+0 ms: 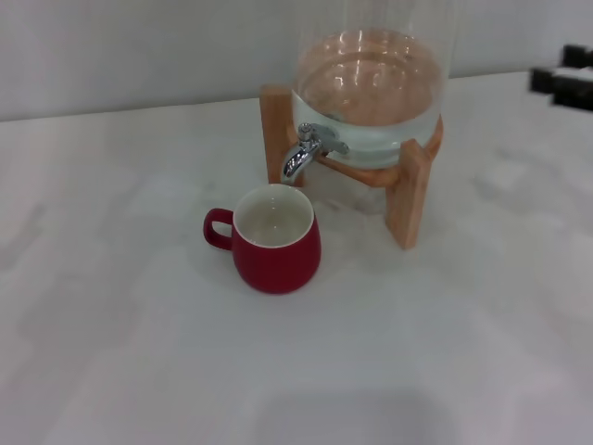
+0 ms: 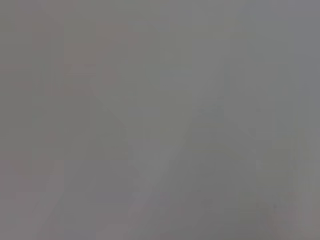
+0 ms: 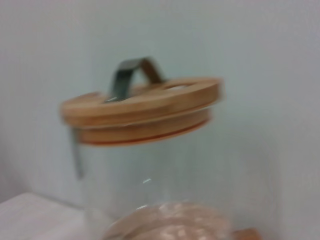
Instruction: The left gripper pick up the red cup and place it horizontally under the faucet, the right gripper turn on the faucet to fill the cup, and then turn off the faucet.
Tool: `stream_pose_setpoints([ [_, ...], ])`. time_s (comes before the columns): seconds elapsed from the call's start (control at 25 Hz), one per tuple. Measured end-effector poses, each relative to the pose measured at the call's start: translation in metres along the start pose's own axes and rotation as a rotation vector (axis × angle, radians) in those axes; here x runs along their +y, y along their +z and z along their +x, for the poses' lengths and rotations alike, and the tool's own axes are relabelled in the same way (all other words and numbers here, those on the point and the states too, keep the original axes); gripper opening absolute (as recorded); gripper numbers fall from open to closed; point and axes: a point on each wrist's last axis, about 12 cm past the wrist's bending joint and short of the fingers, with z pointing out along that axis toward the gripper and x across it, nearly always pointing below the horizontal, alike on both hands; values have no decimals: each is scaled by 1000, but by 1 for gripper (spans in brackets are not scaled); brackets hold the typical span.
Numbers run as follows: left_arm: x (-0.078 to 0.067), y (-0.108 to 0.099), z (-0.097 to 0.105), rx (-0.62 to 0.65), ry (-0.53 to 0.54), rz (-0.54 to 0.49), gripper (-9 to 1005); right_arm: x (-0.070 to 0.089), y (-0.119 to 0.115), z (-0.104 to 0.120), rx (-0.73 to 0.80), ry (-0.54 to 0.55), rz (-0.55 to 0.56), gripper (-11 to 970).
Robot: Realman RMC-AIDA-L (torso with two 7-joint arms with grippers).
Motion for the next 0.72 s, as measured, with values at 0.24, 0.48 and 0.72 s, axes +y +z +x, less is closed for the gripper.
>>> stream_pose_setpoints([
  [0.24,1,-5,3,16,1,-9,890,-23,-22,8,-86,8,104,721],
  [0.48,0,-9,7,43,9,-3,889,-48,-40,26,-154,95,238,721],
  [0.72,-1,-11,12,69,7,-3,889,-62,-44,41,-148,132,342,721],
])
